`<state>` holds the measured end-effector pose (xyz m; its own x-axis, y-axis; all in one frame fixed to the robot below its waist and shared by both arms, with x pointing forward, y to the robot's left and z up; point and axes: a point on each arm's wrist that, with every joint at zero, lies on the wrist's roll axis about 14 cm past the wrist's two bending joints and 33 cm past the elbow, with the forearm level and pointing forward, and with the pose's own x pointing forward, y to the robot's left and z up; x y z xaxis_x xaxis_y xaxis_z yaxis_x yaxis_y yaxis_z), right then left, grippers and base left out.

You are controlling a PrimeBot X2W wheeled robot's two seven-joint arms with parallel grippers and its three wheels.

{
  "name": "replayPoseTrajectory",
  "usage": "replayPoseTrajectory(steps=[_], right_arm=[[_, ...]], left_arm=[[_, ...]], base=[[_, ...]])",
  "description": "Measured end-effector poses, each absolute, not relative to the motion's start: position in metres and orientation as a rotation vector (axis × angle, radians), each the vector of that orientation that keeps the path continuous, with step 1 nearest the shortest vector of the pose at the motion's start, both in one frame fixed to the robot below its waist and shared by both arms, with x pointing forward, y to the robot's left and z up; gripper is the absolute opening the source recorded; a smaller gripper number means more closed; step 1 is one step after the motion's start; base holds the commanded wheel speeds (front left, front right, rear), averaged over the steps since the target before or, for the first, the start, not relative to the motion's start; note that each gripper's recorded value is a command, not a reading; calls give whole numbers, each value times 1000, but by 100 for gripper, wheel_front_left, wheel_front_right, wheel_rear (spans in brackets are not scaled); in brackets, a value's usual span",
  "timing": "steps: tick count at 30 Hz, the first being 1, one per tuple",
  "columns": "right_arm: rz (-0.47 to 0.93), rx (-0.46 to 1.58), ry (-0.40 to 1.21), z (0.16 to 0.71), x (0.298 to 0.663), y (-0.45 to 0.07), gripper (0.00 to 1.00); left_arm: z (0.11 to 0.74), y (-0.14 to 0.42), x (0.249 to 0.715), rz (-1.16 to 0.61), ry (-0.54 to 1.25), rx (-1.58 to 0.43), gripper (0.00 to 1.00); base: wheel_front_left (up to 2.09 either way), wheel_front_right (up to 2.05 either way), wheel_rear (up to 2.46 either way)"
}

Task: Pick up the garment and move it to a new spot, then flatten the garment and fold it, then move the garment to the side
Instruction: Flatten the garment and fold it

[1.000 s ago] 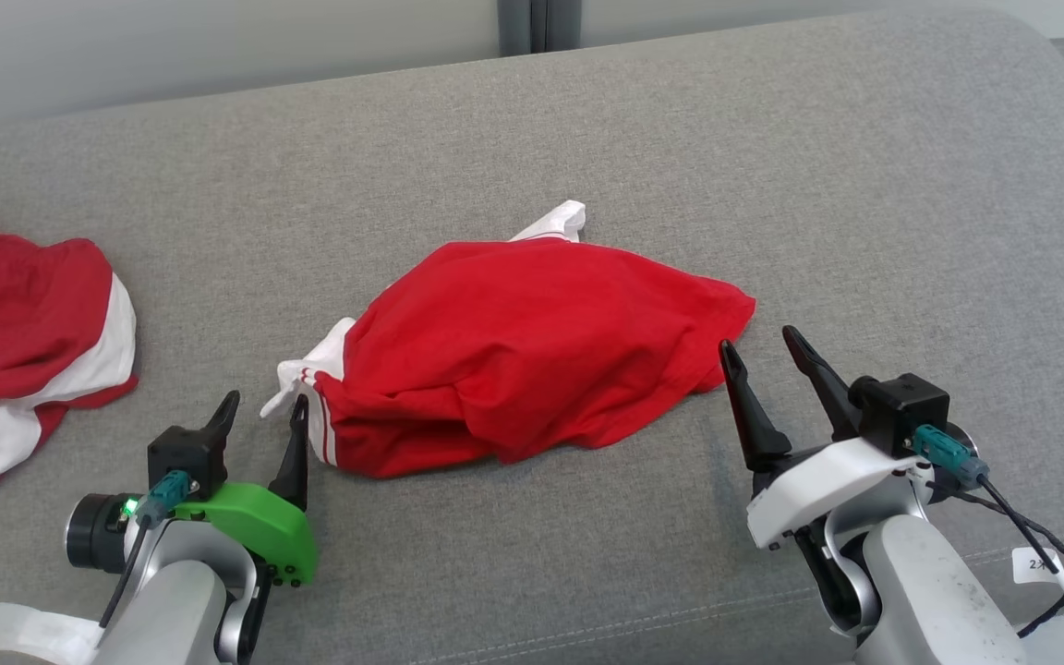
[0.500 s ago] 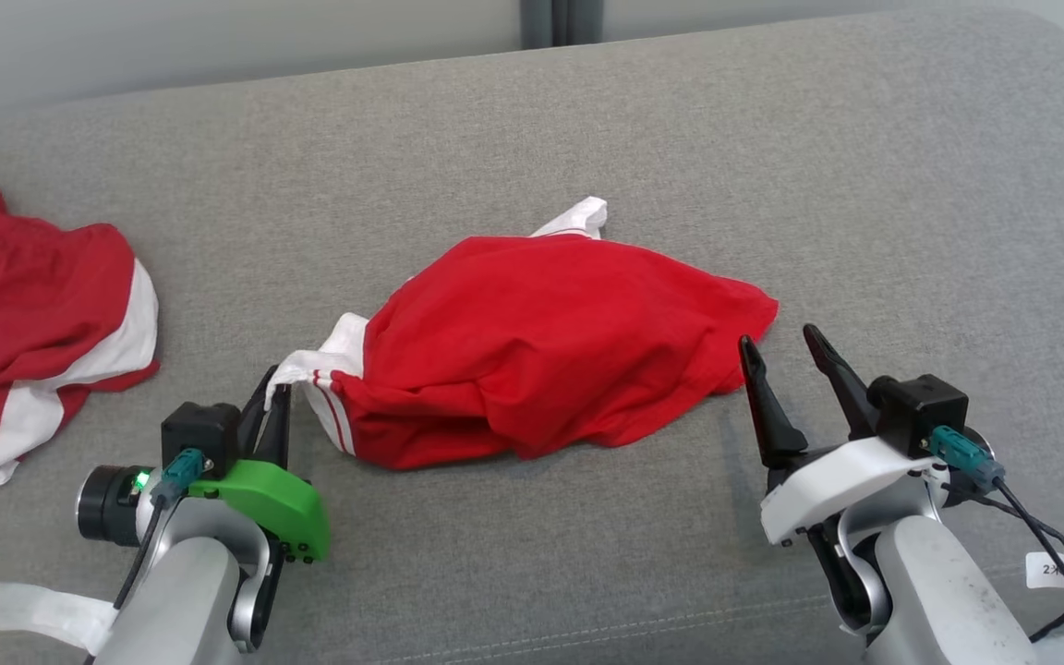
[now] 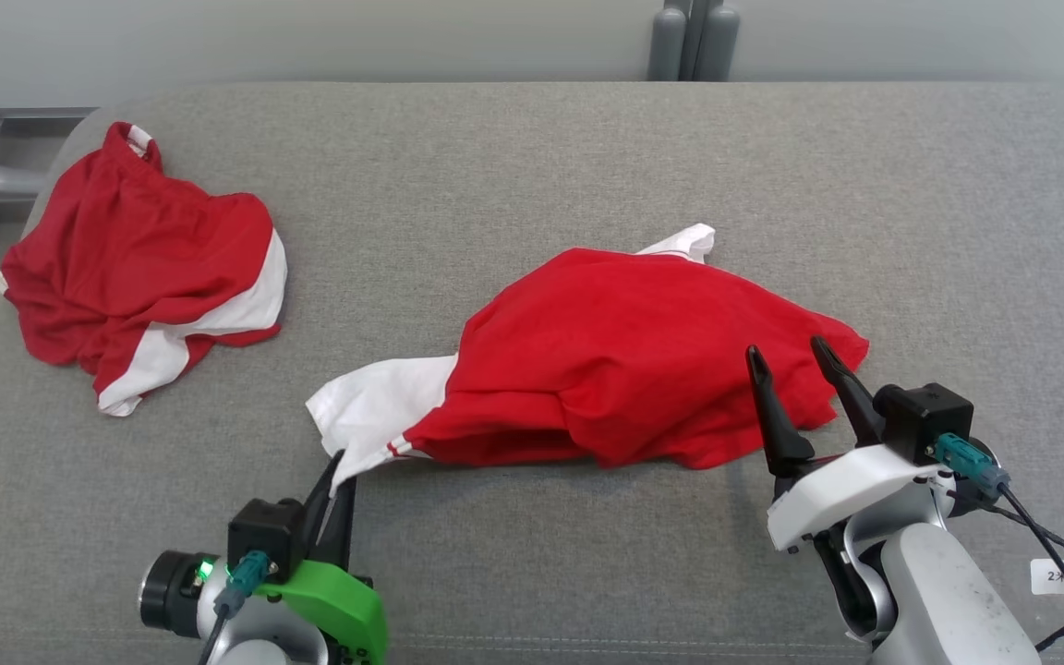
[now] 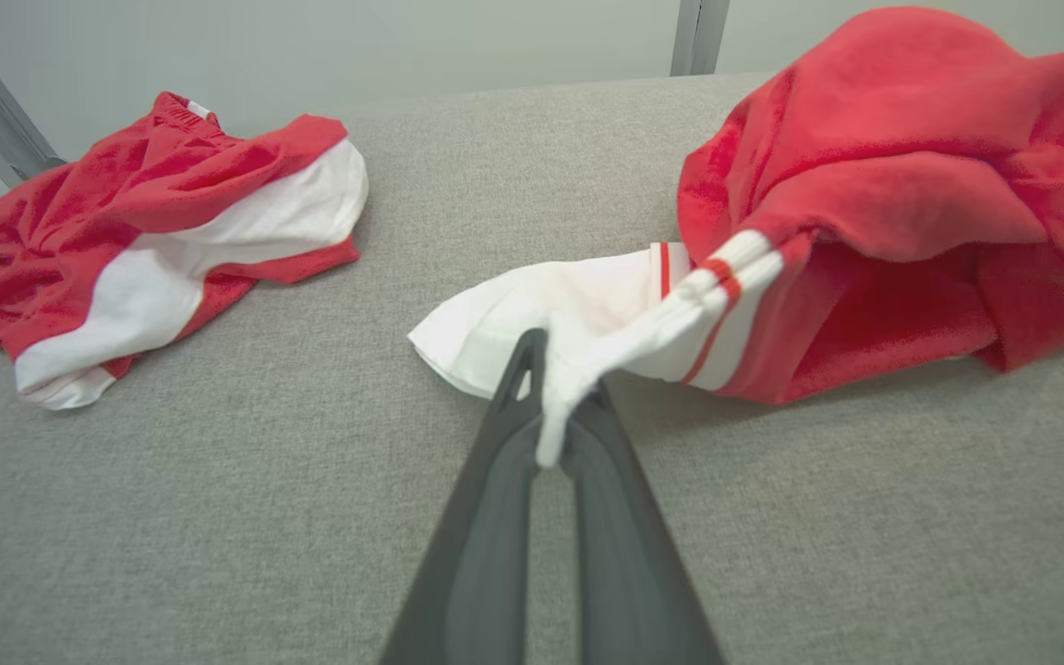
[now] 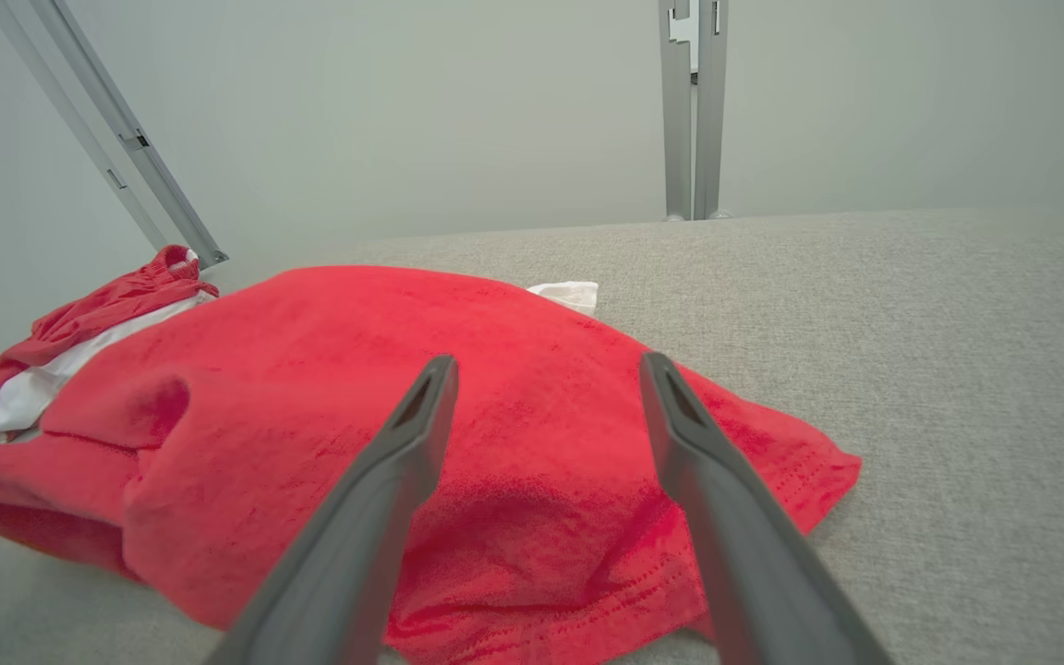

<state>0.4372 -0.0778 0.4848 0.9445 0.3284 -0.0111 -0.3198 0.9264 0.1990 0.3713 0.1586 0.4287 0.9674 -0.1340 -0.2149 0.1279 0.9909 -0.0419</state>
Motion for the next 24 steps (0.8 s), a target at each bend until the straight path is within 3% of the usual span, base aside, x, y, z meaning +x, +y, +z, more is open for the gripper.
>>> replayPoseTrajectory(steps=[7,8,9,10,24], right_arm=[[371,196,33,490,438,-63,100],[374,196,33,491,437,-62,100],[375,195,32,492,437,-62,100],[375,195,31,492,437,-62,100],[352,190,14,498,432,-71,100]], left_arm=[[416,154,341,-111,296,-83,0],[413,151,338,-116,311,-98,42],[411,147,336,-126,323,-108,96],[412,144,336,-135,320,-113,100],[479,122,338,-226,133,-118,100]], base=[[0,0,0],[0,0,0],[0,0,0],[0,0,0],[0,0,0]])
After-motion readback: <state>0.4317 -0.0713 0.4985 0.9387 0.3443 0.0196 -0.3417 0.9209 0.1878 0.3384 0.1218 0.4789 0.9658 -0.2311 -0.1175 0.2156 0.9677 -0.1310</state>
